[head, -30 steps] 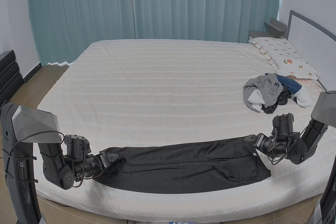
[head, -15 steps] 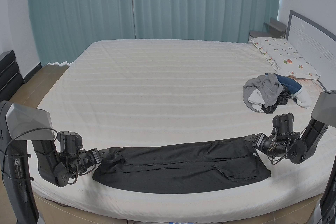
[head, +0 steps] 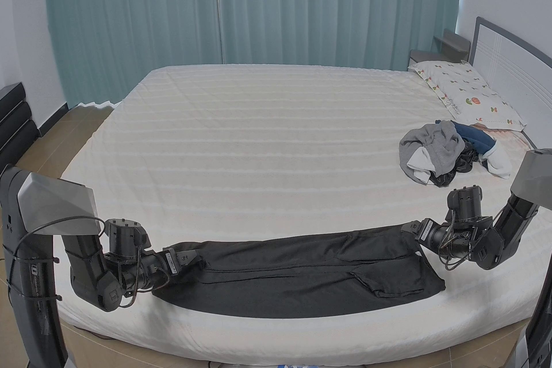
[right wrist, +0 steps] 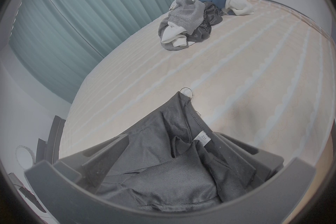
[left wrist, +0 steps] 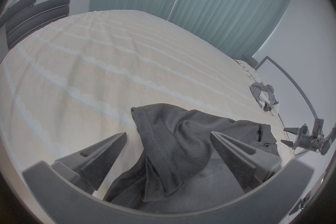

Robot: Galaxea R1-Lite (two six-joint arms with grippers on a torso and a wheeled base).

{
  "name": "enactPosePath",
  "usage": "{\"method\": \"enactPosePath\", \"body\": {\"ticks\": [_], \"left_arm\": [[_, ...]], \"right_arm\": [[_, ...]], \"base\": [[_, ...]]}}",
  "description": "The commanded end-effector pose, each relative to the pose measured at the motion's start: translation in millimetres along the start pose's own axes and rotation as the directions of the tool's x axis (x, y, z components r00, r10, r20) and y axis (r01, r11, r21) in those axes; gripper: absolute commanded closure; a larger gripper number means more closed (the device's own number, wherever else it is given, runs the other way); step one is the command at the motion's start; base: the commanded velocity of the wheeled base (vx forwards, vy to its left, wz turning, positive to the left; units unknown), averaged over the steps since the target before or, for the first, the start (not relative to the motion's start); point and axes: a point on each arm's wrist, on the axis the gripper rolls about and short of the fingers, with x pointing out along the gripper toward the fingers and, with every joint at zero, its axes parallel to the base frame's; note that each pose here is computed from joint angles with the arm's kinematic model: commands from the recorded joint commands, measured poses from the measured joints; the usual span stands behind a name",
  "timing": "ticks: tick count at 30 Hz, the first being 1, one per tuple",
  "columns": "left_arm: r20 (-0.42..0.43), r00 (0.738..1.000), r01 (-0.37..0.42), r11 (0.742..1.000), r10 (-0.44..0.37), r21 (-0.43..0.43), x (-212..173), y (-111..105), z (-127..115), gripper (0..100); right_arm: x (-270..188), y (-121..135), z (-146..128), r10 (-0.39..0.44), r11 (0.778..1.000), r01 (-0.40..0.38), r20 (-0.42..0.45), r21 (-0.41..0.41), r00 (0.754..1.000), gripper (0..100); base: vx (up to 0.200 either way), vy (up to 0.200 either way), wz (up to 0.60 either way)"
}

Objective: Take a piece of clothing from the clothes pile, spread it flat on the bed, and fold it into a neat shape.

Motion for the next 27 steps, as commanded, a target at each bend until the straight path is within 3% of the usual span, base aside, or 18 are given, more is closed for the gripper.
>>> {"method": "enactPosePath", "body": {"ticks": [1, 6, 13, 14, 27], "left_arm": [[-0.027, 1.0, 0.011, 0.999, -0.01, 0.038, 12.8, -4.0, -11.7, 0], [-0.058, 0.998, 0.006, 0.995, 0.0, 0.104, 18.7, -3.8, -22.1, 0], [-0.039, 0.999, -0.024, 0.994, 0.028, 0.105, 23.2, -2.8, -21.8, 0], [-0.038, 0.999, -0.024, 0.994, 0.028, 0.102, 23.0, -3.0, -21.4, 100], [0.017, 1.0, -0.027, 0.996, 0.025, 0.08, 6.6, -2.5, -6.3, 100]], "right_arm": [[0.3, 2.3, -2.4, 0.005, 1.0, -0.006, -0.006, -0.007, 1.0, 0], [0.0, 2.5, -2.1, 0.006, 1.0, -0.006, -0.005, -0.007, 1.0, 0], [-0.1, 2.2, -2.4, 0.005, 1.0, -0.006, -0.006, -0.007, 1.0, 0], [-0.1, 2.2, -2.4, 0.005, 1.0, -0.006, -0.006, -0.007, 1.0, 0], [-4.6, 1.8, 0.6, 0.008, 1.0, -0.008, 0.005, -0.001, 1.0, 0]], "base": [[0.0, 0.0, 0.0], [0.0, 0.0, 0.0], [0.0, 0.0, 0.0], [0.0, 0.0, 0.0], [0.0, 0.0, 0.0]]}}
